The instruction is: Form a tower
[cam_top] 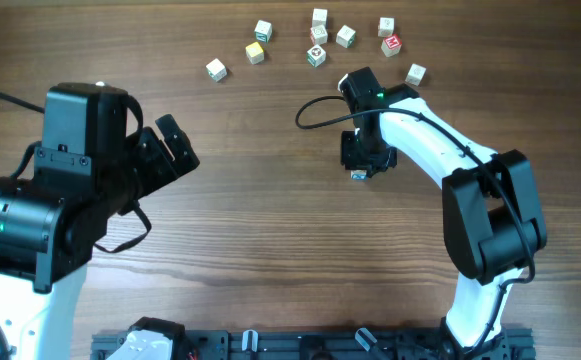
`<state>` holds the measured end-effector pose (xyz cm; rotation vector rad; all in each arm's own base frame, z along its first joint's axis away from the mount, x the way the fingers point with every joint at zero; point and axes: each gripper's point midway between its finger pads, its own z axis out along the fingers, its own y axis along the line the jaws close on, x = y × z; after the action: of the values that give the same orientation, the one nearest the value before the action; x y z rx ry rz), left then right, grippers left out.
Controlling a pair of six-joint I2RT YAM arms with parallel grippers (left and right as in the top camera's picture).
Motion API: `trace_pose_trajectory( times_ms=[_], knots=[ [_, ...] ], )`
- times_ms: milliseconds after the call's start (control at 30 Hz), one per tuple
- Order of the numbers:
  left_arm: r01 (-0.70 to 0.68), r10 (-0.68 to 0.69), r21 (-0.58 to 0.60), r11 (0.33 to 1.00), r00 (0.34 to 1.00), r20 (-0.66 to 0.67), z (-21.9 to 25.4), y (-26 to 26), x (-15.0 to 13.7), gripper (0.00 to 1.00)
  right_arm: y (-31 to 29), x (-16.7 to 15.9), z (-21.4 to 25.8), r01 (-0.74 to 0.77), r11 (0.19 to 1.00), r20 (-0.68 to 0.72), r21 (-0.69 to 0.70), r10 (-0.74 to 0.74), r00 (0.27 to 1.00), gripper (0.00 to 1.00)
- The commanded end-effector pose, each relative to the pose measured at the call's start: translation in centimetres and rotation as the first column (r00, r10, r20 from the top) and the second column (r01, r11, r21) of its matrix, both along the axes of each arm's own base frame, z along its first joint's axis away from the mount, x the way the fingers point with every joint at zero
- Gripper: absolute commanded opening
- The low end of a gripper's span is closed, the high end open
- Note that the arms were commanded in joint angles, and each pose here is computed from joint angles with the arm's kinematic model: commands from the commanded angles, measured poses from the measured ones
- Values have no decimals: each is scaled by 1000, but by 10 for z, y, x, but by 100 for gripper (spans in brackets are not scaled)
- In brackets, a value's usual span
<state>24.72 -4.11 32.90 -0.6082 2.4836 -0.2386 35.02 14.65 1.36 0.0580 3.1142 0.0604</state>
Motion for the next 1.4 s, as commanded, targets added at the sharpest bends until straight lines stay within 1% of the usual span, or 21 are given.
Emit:
trace_pose_trajectory(
  times_ms=[0,100,233,267,600,767,933,1100,1167,1200,1367],
  knots=[
    [-5,5,9,1000,1000,6,1,1,1,100,1,-3,-7,-6,1000,-17,-8,6,1000,32],
    [-5,5,9,1000,1000,6,1,1,1,100,1,-3,-7,-6,1000,-17,-8,6,1000,31],
    [-5,5,9,1000,1000,6,1,1,1,100,1,-3,-7,-6,1000,-16,-8,6,1000,45],
    [-5,5,9,1000,1000,6,1,1,1,100,1,-3,-7,-6,1000,-16,-8,6,1000,46],
    [-5,5,9,1000,1000,6,1,1,1,100,-2,-10,-7,-5,1000,-46,-20,4,999,48],
    [-5,5,9,1000,1000,6,1,1,1,100,1,-3,1,2,1000,-33,-11,-2,999,55],
    [-5,5,9,1000,1000,6,1,1,1,100,1,-3,6,4,1000,-39,-13,-4,999,57],
    [-5,5,9,1000,1000,6,1,1,1,100,1,-4,9,17,1000,-47,-17,-18,999,56],
    [-5,5,9,1000,1000,6,1,1,1,100,1,-4,9,18,1000,-46,-16,-19,999,51],
    [-5,5,9,1000,1000,6,1,1,1,100,1,-5,9,18,1000,-47,-16,-19,999,47],
    [-5,5,9,1000,1000,6,1,1,1,100,0,-6,9,19,1000,-52,-19,-20,998,41]
  ],
)
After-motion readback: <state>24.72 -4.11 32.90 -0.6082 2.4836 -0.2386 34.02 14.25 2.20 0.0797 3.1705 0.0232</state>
